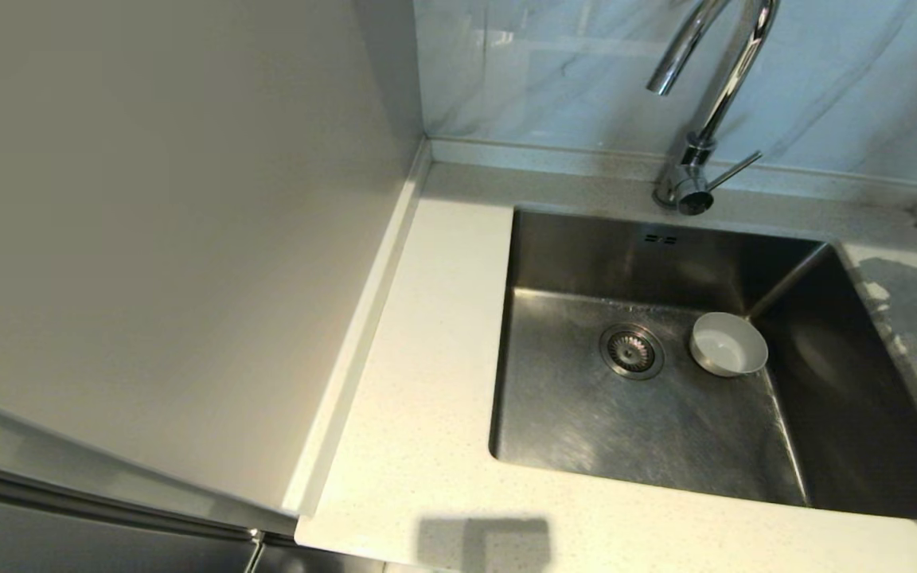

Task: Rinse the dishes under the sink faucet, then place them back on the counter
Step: Put a bowl into the sink

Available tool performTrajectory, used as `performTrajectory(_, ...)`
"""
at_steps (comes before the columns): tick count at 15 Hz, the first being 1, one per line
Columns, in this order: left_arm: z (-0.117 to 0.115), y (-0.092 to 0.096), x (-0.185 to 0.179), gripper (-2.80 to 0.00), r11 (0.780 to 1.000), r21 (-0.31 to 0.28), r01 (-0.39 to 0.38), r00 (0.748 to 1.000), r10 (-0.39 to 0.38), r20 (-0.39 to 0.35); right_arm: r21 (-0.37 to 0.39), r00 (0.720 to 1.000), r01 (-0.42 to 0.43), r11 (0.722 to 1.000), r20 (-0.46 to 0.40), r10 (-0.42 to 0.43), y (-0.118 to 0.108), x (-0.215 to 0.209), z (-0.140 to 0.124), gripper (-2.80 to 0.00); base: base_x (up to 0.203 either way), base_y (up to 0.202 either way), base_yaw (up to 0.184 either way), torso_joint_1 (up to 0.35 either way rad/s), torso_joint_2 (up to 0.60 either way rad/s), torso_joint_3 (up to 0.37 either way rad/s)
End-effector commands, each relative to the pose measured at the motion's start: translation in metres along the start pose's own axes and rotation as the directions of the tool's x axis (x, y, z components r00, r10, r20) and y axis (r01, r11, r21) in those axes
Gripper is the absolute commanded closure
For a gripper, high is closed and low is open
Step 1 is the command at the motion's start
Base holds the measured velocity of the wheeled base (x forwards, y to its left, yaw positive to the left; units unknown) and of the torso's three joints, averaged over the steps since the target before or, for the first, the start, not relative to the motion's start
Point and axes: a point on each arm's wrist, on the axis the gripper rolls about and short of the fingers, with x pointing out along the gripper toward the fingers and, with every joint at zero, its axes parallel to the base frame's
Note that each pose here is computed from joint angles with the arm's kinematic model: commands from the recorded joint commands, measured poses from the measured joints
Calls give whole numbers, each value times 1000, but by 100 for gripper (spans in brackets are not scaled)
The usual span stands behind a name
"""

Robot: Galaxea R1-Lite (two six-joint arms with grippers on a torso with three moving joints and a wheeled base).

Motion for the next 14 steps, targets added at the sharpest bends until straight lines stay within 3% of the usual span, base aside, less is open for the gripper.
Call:
performTrajectory(1,0,0,0,0,1000,-1,0,1000,0,4,-4,1000,9,1000,23,-9,0,-10,3,0,0,0,0,0,0,0)
performTrajectory(5,0,0,0,0,1000,-1,0,1000,0,4,-30,997,5,1000,72,-3,12,-35,10,0,0,0,0,0,0,0)
performTrajectory(7,0,0,0,0,1000,-1,0,1000,0,4,-59,994,-42,997,95,48,29,-52,10,0,0,0,0,0,0,0)
performTrajectory(11,0,0,0,0,1000,-1,0,1000,0,4,-164,974,-153,975,141,176,91,-81,0,0,0,0,0,0,0,0)
performTrajectory(14,0,0,0,0,1000,-1,0,1000,0,4,-279,937,-204,938,223,270,146,-94,-18,0,0,0,0,0,0,0)
